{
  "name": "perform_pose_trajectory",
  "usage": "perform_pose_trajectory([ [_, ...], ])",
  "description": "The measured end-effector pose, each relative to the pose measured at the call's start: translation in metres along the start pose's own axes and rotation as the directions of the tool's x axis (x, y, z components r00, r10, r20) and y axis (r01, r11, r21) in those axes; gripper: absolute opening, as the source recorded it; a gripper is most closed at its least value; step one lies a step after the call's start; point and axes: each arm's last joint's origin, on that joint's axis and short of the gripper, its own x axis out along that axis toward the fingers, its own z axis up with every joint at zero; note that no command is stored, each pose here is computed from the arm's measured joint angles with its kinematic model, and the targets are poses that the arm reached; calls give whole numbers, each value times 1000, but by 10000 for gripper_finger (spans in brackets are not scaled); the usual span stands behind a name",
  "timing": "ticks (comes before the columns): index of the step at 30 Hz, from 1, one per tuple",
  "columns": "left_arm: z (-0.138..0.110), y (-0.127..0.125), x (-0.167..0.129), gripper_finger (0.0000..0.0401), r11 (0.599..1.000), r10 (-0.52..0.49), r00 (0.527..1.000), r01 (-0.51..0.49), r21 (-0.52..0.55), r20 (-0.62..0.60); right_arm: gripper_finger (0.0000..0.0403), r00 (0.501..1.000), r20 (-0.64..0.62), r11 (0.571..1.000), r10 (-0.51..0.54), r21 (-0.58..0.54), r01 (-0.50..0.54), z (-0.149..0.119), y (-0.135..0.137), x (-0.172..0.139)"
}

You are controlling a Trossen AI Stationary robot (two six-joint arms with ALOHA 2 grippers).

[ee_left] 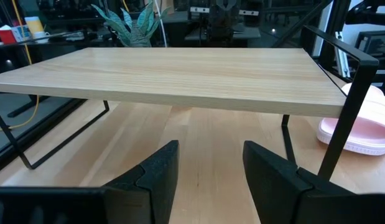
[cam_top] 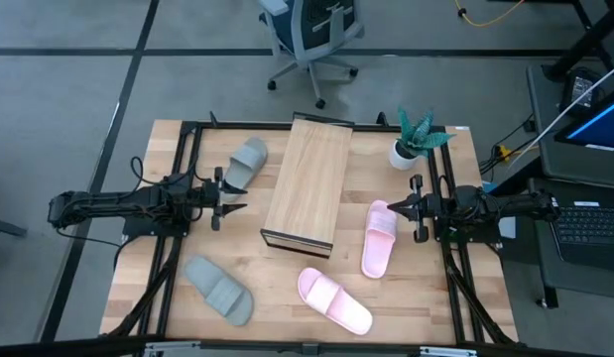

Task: Pick and place slides into the shelf
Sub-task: Put the right pink slipper on the shelf

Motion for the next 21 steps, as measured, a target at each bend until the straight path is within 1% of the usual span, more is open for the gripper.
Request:
perform_pose_trajectory([
  [3,1,0,0,171,1000,15,1000,-15,-2,6,13,1000,-1,990,-1,143,1,0,0,0],
  [5,1,1,0,171,1000,20,1000,-20,-20,8,13,1000,0,979,-1,203,1,0,0,0],
  [9,1,2,0,171,989,76,997,-75,-129,4,13,1000,20,972,-17,233,12,2,-1,0],
  [12,3,2,0,171,984,72,997,-68,-163,17,13,1000,14,958,-28,287,22,2,-1,0],
  [15,13,3,-1,165,973,77,990,-49,-225,117,13,1000,12,945,-29,326,24,1,-1,0],
  [17,20,3,-2,154,967,81,980,-33,-253,183,13,999,14,945,-29,326,23,2,-1,0],
  [20,31,3,-5,131,971,77,952,-4,-240,295,13,998,46,957,-33,290,18,5,-1,0],
  [21,33,3,-5,122,972,73,946,3,-235,315,13,997,65,962,-35,271,16,7,-1,0],
])
